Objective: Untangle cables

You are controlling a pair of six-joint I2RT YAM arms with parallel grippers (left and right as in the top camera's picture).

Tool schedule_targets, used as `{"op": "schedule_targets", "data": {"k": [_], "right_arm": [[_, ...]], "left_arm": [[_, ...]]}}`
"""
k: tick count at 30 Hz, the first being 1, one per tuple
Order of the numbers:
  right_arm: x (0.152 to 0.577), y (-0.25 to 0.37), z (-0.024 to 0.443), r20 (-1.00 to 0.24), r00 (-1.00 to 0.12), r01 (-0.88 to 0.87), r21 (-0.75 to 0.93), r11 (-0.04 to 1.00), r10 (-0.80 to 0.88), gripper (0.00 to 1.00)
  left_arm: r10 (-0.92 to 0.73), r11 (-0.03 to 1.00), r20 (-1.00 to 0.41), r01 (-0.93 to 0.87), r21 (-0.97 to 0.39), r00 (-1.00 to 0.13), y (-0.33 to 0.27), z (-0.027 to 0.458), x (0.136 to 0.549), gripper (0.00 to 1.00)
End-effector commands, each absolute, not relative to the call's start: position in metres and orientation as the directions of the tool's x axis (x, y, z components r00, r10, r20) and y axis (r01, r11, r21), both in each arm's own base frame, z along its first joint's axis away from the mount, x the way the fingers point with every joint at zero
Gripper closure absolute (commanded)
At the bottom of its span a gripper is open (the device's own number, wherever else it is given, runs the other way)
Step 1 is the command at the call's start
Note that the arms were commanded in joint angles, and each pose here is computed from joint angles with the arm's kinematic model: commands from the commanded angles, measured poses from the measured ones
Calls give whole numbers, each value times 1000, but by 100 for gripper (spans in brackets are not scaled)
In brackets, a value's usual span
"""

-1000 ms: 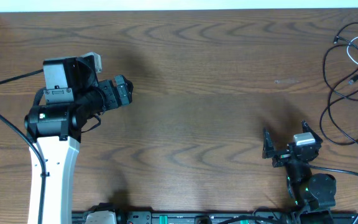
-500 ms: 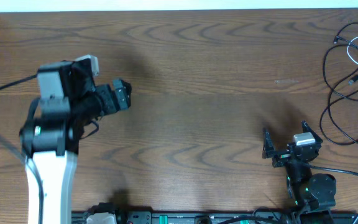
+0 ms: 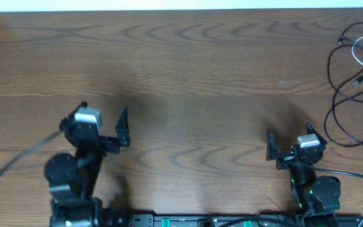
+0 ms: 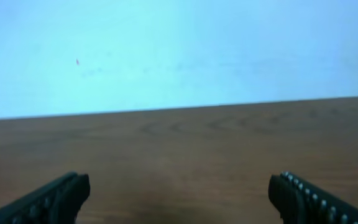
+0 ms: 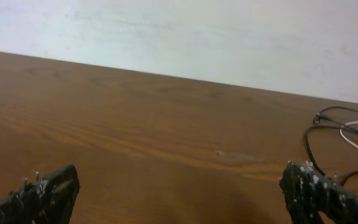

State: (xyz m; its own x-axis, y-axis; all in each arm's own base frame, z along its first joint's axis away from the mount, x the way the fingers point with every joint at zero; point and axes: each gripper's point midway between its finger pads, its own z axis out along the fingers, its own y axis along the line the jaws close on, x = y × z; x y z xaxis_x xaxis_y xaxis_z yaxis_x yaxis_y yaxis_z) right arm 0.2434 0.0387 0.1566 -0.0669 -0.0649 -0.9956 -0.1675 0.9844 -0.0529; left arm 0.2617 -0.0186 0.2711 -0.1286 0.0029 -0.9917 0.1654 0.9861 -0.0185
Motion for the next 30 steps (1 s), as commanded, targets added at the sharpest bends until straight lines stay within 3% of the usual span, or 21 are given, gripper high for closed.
{"op": "schedule_targets", "data": {"k": [1, 15, 17, 30], "right_arm": [[243, 40, 156, -996, -70, -172, -37, 984, -49, 1], [243, 40, 156, -996, -70, -172, -37, 984, -49, 1], [243, 40, 156, -996, -70, -172, -36, 984, -49, 1], [243, 40, 156, -996, -70, -172, -37, 984, -49, 1]], "left_arm": [[59, 993, -992, 106, 47, -112, -6, 230, 255, 2], [60, 998, -994, -19, 61, -88, 14, 155, 245, 2], [54, 998, -990, -26, 58, -131, 15, 143, 244, 2], [49, 998, -988, -28, 53, -147, 16, 139, 244, 2]]}}
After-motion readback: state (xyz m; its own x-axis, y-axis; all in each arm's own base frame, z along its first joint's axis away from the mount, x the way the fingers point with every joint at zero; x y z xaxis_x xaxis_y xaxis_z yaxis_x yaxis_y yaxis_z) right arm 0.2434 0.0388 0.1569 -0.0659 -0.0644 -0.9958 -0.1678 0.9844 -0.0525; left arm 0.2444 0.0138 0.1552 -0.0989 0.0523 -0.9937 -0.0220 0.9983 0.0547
